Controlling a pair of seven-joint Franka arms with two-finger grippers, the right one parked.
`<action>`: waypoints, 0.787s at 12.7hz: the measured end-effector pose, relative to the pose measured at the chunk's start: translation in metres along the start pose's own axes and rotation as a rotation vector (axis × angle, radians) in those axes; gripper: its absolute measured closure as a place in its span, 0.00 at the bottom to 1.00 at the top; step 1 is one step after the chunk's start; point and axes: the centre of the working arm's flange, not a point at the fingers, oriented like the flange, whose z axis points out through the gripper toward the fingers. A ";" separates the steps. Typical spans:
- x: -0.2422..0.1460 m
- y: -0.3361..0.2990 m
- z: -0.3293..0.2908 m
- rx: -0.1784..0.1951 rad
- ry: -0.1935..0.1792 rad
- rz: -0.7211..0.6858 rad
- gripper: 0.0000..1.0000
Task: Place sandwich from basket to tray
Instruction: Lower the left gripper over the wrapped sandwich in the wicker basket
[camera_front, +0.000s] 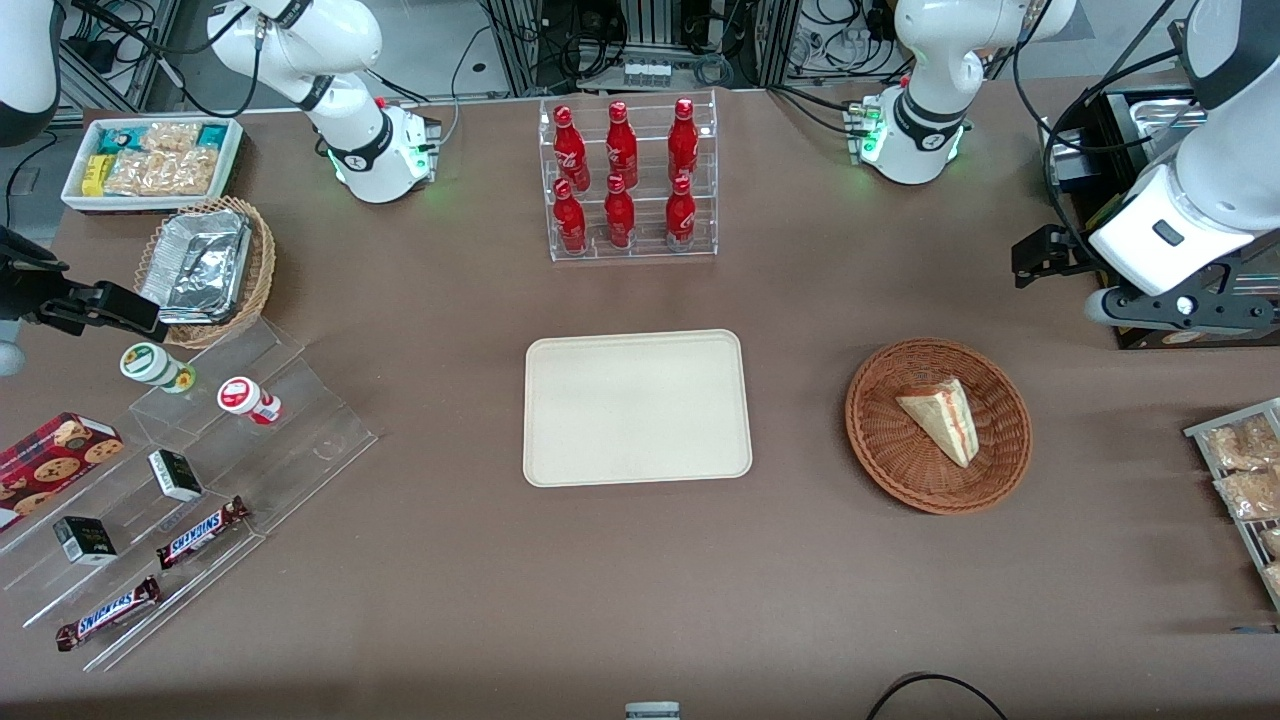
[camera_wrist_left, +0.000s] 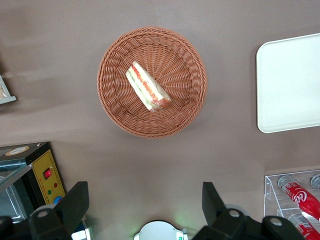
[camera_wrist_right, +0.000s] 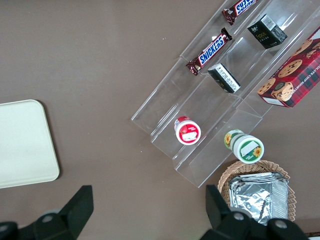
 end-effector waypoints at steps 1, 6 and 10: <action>0.000 0.000 0.000 0.000 0.000 0.000 0.00; 0.013 -0.001 0.021 -0.006 -0.030 0.004 0.00; 0.043 -0.006 0.069 -0.019 -0.052 0.000 0.00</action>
